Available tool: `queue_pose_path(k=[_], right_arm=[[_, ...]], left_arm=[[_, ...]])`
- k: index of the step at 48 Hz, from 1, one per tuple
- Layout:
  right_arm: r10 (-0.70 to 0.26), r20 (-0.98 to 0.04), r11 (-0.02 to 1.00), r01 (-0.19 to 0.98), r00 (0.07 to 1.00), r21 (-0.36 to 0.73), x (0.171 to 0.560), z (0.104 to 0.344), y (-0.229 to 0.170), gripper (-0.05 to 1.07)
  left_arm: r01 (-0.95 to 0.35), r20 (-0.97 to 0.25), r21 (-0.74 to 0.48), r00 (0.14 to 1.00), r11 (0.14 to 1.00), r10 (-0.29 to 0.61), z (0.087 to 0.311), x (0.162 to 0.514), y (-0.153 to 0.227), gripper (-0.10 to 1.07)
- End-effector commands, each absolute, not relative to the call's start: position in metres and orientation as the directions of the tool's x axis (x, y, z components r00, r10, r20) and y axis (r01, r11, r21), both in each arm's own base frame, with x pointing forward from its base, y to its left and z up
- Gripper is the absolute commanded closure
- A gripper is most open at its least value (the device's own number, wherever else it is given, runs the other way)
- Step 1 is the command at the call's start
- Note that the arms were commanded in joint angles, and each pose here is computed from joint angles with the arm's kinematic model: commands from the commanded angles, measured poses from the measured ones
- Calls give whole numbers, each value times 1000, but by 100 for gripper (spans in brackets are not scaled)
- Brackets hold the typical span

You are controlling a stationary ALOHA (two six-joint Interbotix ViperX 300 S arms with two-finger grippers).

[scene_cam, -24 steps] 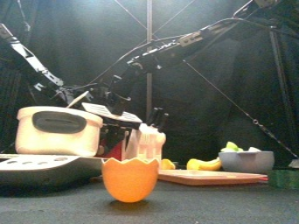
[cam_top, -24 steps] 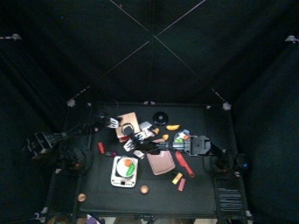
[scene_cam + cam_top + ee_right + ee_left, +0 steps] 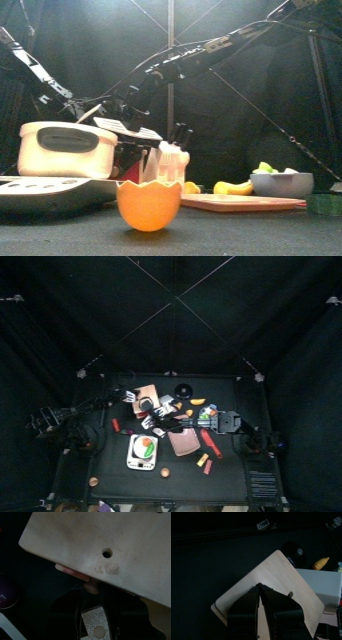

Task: Open drawer

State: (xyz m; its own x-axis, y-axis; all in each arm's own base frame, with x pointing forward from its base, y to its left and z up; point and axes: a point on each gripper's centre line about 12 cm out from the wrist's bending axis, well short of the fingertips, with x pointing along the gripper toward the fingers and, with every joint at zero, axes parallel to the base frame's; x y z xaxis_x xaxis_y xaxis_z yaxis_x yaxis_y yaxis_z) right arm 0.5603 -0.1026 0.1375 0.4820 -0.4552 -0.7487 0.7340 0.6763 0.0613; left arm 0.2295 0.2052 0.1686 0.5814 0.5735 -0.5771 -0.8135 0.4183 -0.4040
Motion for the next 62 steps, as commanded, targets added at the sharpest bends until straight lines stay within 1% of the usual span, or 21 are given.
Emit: queue_pose_path(k=[1, 9, 19, 47, 62], right_arm=[[-456, -709, 685, 721, 538, 107, 565, 171, -99, 48], [-449, -711, 691, 715, 541, 108, 567, 172, -91, 48], [-457, -723, 687, 722, 518, 83, 564, 171, -83, 48], [-427, -734, 718, 692, 528, 80, 564, 174, -49, 48], [-401, -758, 726, 683, 515, 80, 558, 166, -34, 48]], left_arm=[[-812, -574, -406, 583, 419, 575, 170, 230, 206, 47], [-814, -577, -407, 581, 416, 574, 170, 230, 206, 47], [-812, -575, -406, 583, 419, 573, 170, 230, 206, 47], [-812, -575, -407, 583, 417, 574, 170, 230, 206, 47], [-813, -576, -406, 583, 418, 574, 170, 230, 206, 47]])
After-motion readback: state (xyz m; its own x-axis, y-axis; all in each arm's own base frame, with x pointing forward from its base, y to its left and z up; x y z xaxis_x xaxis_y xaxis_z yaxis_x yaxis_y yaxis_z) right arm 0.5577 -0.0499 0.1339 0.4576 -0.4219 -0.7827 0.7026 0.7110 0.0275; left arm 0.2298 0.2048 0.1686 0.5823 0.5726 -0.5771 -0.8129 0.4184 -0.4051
